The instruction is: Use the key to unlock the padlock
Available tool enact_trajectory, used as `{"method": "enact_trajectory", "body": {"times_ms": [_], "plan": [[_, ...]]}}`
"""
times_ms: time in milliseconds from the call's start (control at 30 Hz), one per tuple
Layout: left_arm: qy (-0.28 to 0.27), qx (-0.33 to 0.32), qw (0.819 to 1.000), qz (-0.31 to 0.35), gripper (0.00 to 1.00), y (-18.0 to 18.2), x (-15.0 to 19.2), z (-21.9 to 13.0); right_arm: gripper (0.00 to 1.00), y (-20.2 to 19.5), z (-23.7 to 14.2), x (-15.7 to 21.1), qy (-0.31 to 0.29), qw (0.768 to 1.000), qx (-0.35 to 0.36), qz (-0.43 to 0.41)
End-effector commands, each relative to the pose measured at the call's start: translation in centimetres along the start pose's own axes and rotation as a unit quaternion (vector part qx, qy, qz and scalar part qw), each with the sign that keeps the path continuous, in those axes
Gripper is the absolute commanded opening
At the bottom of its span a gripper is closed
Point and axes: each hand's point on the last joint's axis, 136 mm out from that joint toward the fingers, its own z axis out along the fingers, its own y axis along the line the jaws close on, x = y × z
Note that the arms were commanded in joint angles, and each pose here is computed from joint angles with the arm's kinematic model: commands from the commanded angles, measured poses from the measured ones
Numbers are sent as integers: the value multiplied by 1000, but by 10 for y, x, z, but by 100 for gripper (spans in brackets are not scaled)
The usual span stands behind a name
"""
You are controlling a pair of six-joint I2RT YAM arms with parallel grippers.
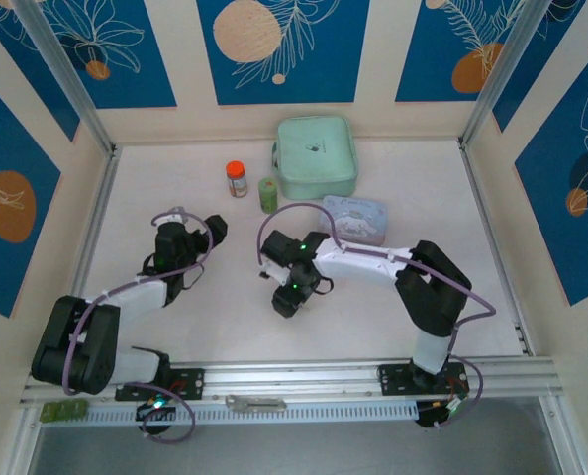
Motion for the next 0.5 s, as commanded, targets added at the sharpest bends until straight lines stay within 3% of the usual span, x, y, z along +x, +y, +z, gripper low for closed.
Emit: {"method": "enact_trajectory", "body": {"times_ms": [0,233,467], "plan": [[-25,8,1000,-12,99,-9,-15,-2,61,-2,2,9,30,999,16,-10],[-22,-1,1000,-18,99,-1,-9,-7,58,-10,18,3,29,998,47,-17],[-33,0,999,-10,99,-5,-16,-12,45,-11,27,-2,24,998,49,-8]]}}
